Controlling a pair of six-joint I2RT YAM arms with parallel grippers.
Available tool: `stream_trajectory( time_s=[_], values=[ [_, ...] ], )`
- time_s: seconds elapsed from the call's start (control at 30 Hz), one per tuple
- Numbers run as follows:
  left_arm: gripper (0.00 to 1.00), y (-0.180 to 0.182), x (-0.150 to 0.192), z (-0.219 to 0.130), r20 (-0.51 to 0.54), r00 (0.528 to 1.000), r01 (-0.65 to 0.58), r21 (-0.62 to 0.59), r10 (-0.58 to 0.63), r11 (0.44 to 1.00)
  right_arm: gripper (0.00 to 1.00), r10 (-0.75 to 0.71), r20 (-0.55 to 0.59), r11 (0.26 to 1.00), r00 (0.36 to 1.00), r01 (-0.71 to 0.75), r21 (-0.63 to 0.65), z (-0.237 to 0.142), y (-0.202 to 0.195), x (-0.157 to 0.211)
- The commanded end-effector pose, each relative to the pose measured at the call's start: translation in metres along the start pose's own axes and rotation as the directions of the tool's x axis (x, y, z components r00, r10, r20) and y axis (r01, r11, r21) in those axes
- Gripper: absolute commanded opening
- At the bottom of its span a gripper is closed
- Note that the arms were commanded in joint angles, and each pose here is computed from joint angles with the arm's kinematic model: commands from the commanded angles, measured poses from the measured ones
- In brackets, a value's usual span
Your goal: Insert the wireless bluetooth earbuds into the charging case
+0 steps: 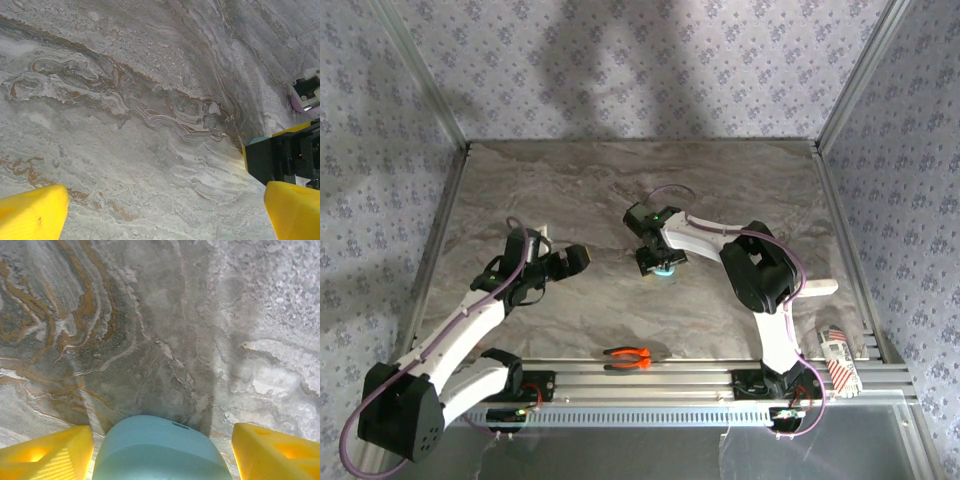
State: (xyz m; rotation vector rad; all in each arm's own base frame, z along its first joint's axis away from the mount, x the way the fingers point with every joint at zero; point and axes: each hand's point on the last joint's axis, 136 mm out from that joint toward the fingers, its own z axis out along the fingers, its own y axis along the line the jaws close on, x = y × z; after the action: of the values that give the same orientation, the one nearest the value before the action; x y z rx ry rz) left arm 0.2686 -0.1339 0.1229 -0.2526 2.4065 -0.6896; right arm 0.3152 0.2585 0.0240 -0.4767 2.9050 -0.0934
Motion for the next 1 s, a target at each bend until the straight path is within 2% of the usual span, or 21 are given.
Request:
stream_trajectory(
  time_s=[0.0, 0.2, 0.37, 0.47, 0.97],
  values=[
    [1.00, -0.003, -0.003, 0.001, 0.008, 1.000, 0.001, 0.023, -0.001, 1.000, 0.77, 0.036, -0.035, 0.999, 0.999, -0.035, 0.019, -0.006, -0.010, 0.010],
    [1.00, -0.005, -0.003, 0.004, 0.001, 1.000, 0.001, 0.027, -0.001, 1.000, 0.67, 0.061, -0.040, 0.998, 0.997, -0.061, 0.003, -0.009, -0.008, 0.010],
    [1.00, -0.005, -0.004, 0.004, 0.003, 1.000, 0.001, 0.030, -0.001, 1.000, 0.53, 0.067, -0.043, 0.998, 0.997, -0.067, 0.003, -0.009, -0.009, 0.010],
    [1.00, -0.005, -0.004, 0.003, 0.002, 1.000, 0.002, 0.030, -0.002, 1.000, 0.49, 0.065, -0.035, 0.998, 0.997, -0.065, 0.006, -0.010, -0.012, 0.007],
    [1.00, -0.007, -0.005, 0.001, 0.008, 1.000, 0.003, 0.037, -0.003, 0.999, 0.48, 0.015, 0.015, 1.000, 1.000, -0.015, 0.004, -0.017, -0.021, -0.018]
  ],
)
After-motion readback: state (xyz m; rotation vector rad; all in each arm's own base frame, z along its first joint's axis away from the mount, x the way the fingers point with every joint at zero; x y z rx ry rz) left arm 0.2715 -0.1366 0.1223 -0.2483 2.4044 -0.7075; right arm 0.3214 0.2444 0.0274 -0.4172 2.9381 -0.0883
